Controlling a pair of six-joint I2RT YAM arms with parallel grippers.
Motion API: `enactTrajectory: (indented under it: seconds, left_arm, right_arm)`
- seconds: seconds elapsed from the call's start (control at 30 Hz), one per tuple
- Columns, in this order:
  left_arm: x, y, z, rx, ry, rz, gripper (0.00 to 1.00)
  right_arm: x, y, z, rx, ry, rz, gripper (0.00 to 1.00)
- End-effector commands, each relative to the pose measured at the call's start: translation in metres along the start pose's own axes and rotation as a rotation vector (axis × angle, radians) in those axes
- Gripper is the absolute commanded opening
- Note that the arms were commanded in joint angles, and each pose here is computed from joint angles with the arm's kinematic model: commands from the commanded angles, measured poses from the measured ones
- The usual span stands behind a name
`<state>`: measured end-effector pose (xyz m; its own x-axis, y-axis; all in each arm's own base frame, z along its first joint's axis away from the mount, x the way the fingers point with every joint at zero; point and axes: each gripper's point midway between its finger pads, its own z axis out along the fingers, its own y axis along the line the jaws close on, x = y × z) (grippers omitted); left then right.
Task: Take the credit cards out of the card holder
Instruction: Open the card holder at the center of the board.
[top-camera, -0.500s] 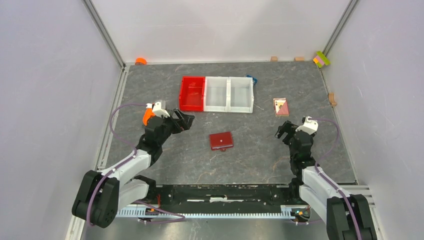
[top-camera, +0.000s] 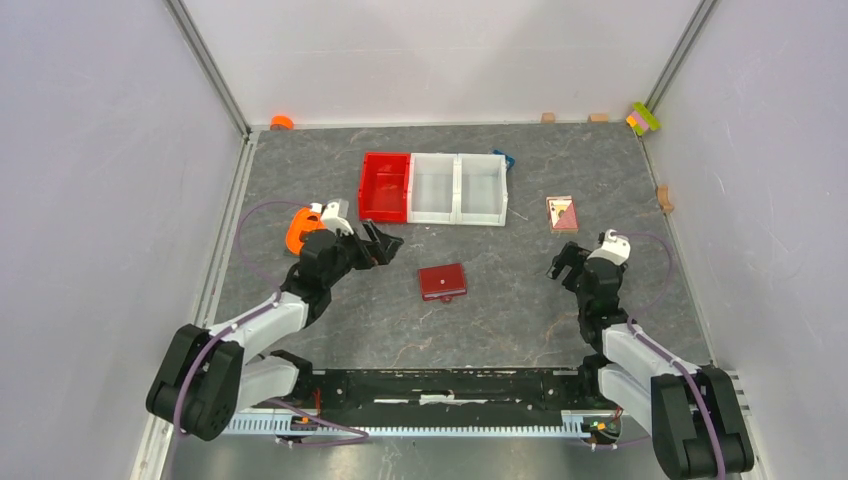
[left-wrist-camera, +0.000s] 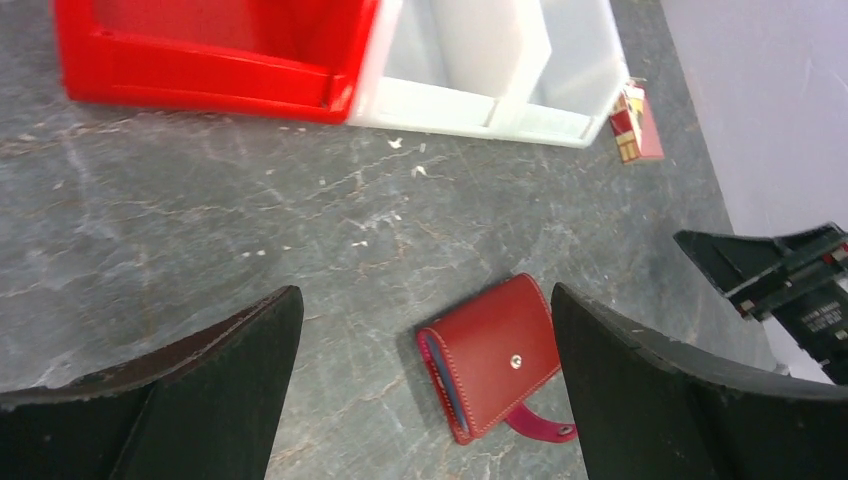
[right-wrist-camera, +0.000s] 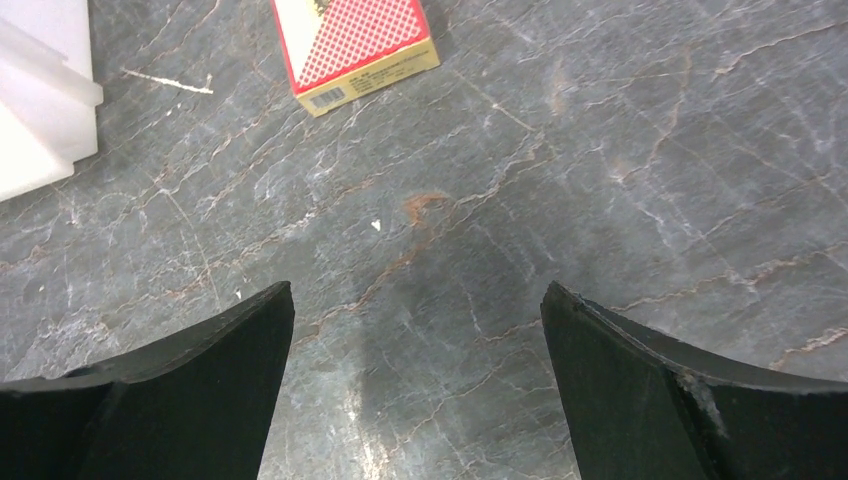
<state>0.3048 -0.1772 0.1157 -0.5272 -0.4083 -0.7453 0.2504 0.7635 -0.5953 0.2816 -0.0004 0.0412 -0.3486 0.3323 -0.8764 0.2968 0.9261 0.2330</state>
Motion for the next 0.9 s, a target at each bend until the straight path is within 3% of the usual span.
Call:
enactTrajectory:
  seconds: [0.0, 0.17, 0.47, 0.87]
  left_arm:
    - [-0.004, -0.036, 0.003, 0.096, 0.025, 0.141, 1.0]
    - [0.024, -0.059, -0.004, 0.148, 0.109, 0.308, 0.97]
    - [0.078, -0.113, -0.004, 0.329, 0.284, 0.531, 0.82]
    - [0.128, -0.121, -0.006, 0.321, 0.492, 0.733, 0.75]
  right_arm:
    - [-0.018, 0.018, 0.005, -0.064, -0.034, 0.008, 0.98]
    - [-0.019, 0.021, 0.005, -0.079, -0.031, 0.003, 0.98]
    - [-0.021, 0.02, 0.004, -0.081, -0.046, -0.005, 0.98]
    - [-0.022, 0.018, 0.005, -0.068, -0.051, -0.011, 0.98]
